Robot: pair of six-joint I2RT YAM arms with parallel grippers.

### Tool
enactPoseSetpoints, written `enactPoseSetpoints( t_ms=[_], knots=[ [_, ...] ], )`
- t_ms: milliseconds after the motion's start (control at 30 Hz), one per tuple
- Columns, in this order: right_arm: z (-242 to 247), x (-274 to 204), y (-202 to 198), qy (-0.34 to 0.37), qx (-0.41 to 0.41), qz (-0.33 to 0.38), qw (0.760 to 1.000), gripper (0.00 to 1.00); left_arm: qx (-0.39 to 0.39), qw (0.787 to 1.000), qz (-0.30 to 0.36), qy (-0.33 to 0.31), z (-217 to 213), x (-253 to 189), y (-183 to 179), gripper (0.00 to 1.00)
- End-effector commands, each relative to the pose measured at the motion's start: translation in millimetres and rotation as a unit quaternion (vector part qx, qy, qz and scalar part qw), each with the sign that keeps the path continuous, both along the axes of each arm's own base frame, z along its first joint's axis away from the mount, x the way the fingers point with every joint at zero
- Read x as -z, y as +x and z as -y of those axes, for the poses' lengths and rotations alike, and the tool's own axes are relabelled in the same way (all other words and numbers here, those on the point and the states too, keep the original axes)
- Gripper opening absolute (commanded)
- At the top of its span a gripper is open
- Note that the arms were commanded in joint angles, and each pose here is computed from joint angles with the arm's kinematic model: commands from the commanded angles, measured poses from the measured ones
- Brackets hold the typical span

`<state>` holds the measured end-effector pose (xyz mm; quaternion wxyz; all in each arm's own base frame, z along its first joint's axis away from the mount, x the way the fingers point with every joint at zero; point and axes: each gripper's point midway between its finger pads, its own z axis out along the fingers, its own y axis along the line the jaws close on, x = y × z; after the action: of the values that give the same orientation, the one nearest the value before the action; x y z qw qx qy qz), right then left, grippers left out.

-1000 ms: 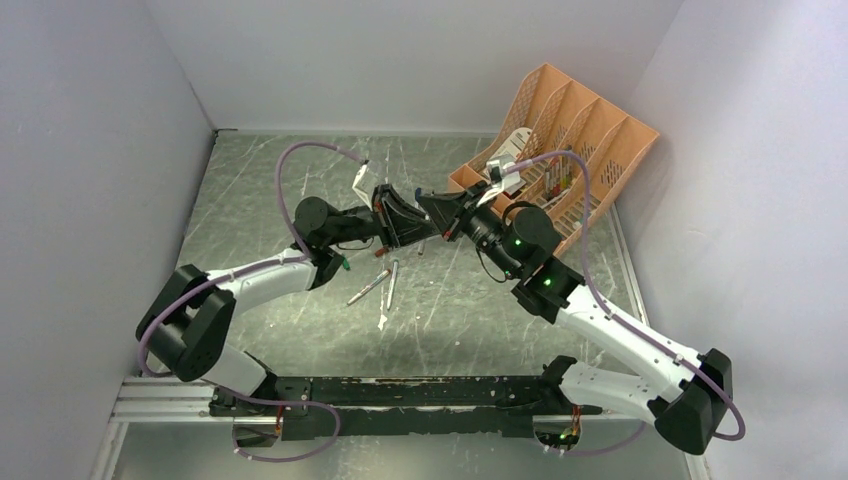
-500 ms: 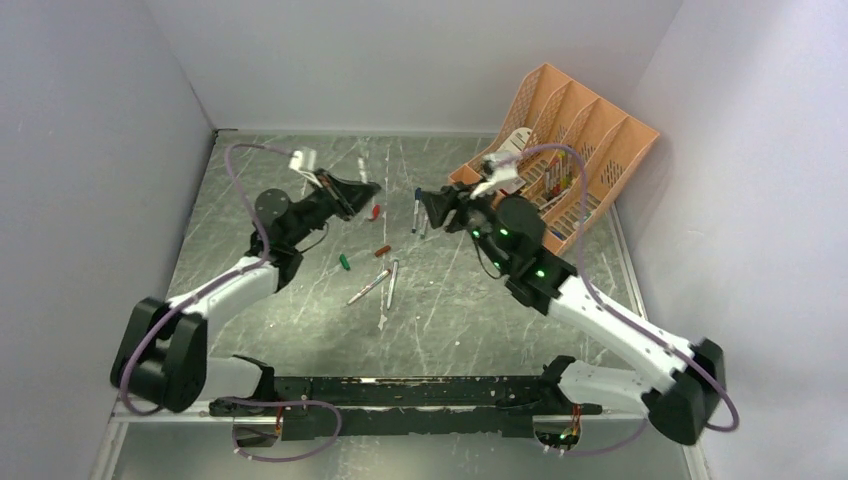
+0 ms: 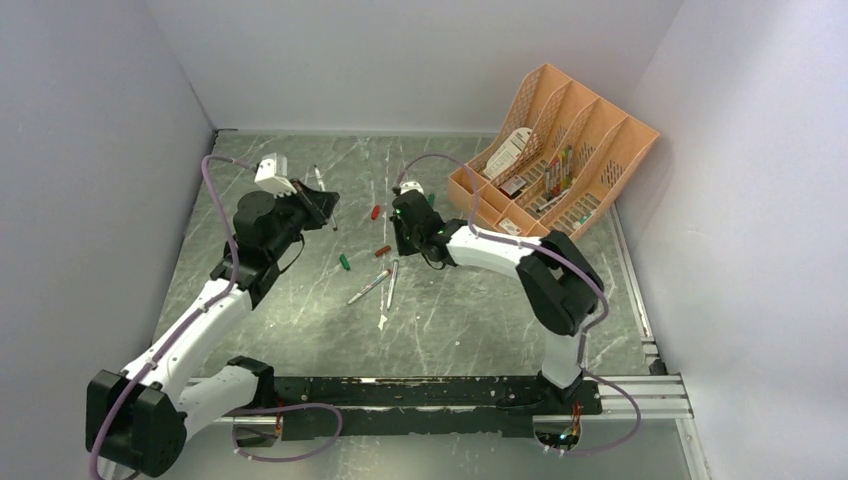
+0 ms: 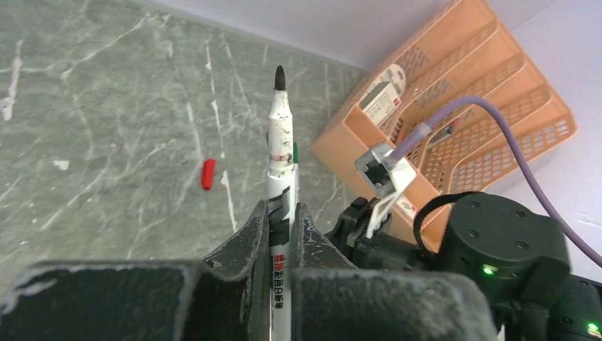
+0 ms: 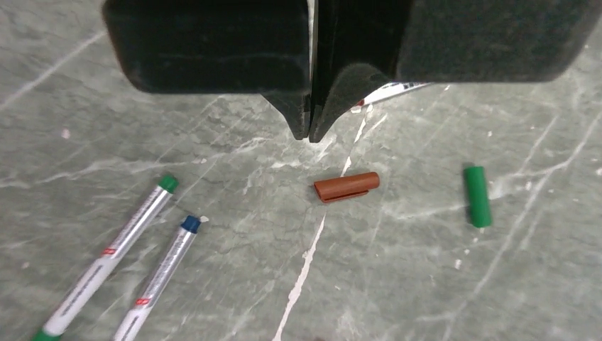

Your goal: Insert the pens into the pen caps

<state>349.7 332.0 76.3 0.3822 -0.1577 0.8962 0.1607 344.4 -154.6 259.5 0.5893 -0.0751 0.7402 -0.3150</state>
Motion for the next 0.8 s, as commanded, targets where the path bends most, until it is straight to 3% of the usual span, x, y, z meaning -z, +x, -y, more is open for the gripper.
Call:
enactPoseSetpoints(
  t_ms=[0, 433, 767],
  knots=[
    [-18, 15, 2, 0.013, -0.012, -0.031, 0.999, 0.00, -0.026, 0.999, -0.021, 0.031, -16, 9, -3, 0.07],
    [-24, 67, -3, 0.005, -0.018, -0.076, 0.997, 0.00, -0.005, 0.999, -0.036, 0.023, -8, 21, 0, 0.07],
    [-30, 88, 16, 0.001, -0.014, -0.076, 0.997, 0.00, -0.004, 0.999, -0.043, 0.025, -8, 24, 0, 0.07]
  ],
)
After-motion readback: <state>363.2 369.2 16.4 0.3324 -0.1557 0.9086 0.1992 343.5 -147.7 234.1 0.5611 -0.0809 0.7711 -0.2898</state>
